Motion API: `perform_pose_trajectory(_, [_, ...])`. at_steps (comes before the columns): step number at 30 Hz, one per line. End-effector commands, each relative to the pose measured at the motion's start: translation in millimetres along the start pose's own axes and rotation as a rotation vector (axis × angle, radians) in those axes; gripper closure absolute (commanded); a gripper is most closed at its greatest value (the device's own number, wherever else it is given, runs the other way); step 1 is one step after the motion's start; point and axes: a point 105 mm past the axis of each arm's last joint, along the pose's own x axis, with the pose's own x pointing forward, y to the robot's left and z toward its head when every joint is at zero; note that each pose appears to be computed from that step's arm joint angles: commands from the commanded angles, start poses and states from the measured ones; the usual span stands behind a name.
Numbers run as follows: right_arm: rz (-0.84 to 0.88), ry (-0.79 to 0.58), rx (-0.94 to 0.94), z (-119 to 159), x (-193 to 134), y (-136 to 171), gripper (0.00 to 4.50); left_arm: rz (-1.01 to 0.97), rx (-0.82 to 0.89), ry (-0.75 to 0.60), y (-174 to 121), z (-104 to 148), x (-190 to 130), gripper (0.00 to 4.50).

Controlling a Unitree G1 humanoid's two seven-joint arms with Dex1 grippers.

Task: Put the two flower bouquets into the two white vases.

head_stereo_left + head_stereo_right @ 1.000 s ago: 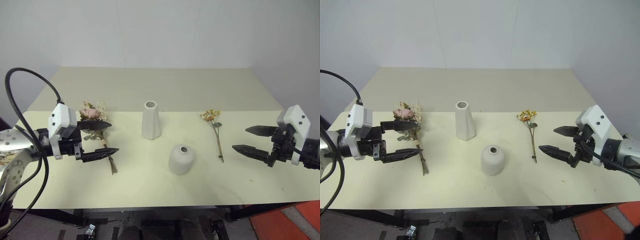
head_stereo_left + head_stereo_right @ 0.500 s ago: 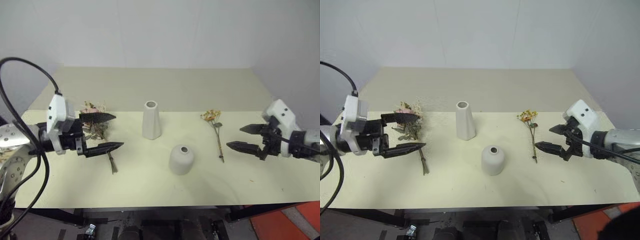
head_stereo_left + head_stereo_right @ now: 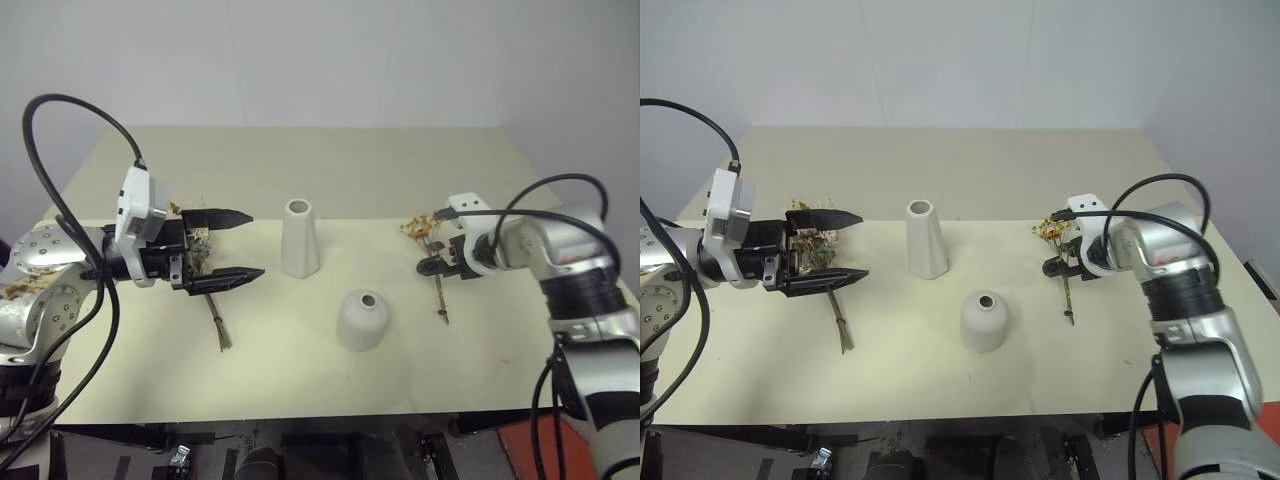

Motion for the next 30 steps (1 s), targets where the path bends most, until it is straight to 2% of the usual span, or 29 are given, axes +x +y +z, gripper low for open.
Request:
perform_pose_trajectory(1, [-0.091,-0.008,0.027,7.6,6.9,-15.2,0.01,0.001,0.052,-0.011,-2.3,10.0,-1.9,0.00])
perform_pose_trajectory(5, [-0.117,0.007,0.045,8.2,22.0,-19.4,0.01,0.011,0.059,-0.005,-3.8,9.9,-3.4,0.00])
perform_pose_trajectory(8, [-0.108,0.007,0.051,9.4,27.4,-19.7,0.60,0.022,0.065,-0.005,-4.4,11.3,-4.9,0.00])
perform_pose_trajectory(19, [-0.027,-0.007,0.104,9.5,21.5,-16.1,4.32,0.037,0.068,0.006,-5.3,10.1,-8.3,0.00])
perform_pose_trajectory(20, [-0.019,-0.024,0.126,11.0,19.0,-16.6,4.45,0.038,0.068,0.006,-4.9,10.0,-8.5,0.00])
perform_pose_trajectory(23, [-0.006,-0.097,0.180,16.8,11.5,-19.3,4.45,0.035,0.068,0.009,-4.3,9.2,-8.5,0.00])
perform_pose_trajectory(30, [-0.012,-0.588,0.080,34.2,-45.2,-17.7,4.45,0.010,0.046,0.011,-5.3,5.5,-6.7,0.00])
